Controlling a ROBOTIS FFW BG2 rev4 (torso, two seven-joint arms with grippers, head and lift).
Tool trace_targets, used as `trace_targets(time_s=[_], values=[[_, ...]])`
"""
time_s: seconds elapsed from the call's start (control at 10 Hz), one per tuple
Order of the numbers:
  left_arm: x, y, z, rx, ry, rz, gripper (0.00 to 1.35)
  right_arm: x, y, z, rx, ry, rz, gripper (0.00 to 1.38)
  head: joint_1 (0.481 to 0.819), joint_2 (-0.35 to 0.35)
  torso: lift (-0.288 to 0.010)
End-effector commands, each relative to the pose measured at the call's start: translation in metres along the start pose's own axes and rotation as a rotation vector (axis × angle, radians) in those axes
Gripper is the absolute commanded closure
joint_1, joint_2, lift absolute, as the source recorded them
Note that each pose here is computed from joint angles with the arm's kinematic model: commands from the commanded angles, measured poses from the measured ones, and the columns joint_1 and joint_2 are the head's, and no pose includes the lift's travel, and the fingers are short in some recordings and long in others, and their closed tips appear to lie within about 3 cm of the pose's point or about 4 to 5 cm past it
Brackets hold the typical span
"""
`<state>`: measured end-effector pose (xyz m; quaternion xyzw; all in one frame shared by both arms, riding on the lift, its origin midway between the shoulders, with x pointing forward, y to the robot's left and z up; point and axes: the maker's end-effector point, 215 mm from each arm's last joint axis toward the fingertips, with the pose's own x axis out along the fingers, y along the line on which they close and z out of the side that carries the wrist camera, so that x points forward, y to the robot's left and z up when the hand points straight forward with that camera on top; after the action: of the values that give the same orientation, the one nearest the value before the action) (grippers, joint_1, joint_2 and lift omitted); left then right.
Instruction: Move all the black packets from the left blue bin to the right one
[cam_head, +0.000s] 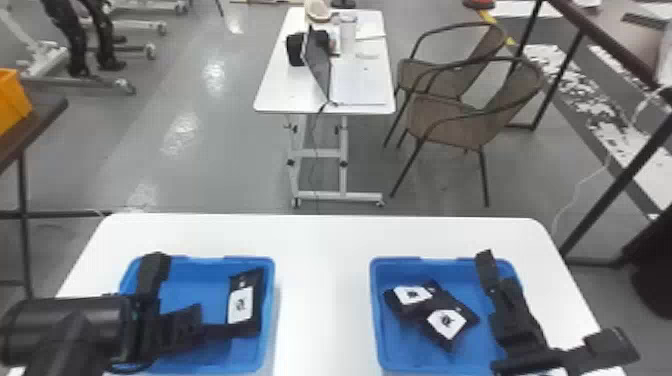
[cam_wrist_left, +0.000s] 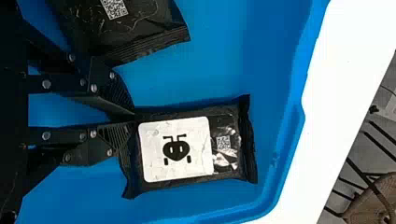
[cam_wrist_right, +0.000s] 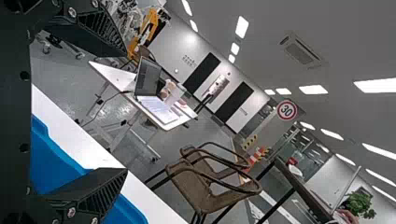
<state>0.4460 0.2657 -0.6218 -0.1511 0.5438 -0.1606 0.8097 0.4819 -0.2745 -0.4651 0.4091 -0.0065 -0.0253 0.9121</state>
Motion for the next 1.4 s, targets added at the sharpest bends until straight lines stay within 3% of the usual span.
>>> trace_targets(time_s=[0.0, 0.3, 0.5, 0.6, 0.7, 0.8, 1.0, 1.3], values=[[-0.002, 0.003, 0.002, 0.046, 0.015, 0.016, 1.08, 0.000, 0.000, -0.002, 0.010, 0.004, 0.001, 0.14, 0.695, -0.012, 0.000], [-0.006, -0.004, 0.013, 0.120, 0.000, -0.016, 1.14, 0.000, 0.000, -0.004, 0.015, 0.010, 0.007, 0.14, 0.695, -0.007, 0.000], [-0.005, -0.009, 0.013, 0.093, -0.014, -0.038, 1.13, 0.000, 0.001, -0.005, 0.019, 0.012, 0.008, 0.14, 0.695, -0.010, 0.000], [-0.002, -0.014, 0.015, 0.080, -0.041, -0.056, 0.76, -0.001, 0.000, -0.007, 0.019, 0.015, 0.006, 0.14, 0.695, -0.011, 0.000], [-0.002, -0.016, 0.026, 0.098, -0.096, -0.071, 0.30, 0.000, 0.000, -0.007, 0.021, 0.015, 0.008, 0.14, 0.695, -0.012, 0.000], [-0.003, -0.024, 0.030, 0.087, -0.117, -0.100, 0.07, 0.000, 0.000, -0.007, 0.023, 0.016, 0.009, 0.14, 0.695, -0.016, 0.000], [-0.012, -0.033, 0.042, 0.113, -0.135, -0.098, 0.00, -0.001, 0.000, -0.007, 0.027, 0.015, 0.008, 0.14, 0.695, -0.028, 0.000], [-0.022, -0.040, 0.038, 0.094, -0.102, -0.071, 0.00, 0.000, 0.001, -0.008, 0.035, 0.015, 0.009, 0.14, 0.695, -0.032, 0.000]])
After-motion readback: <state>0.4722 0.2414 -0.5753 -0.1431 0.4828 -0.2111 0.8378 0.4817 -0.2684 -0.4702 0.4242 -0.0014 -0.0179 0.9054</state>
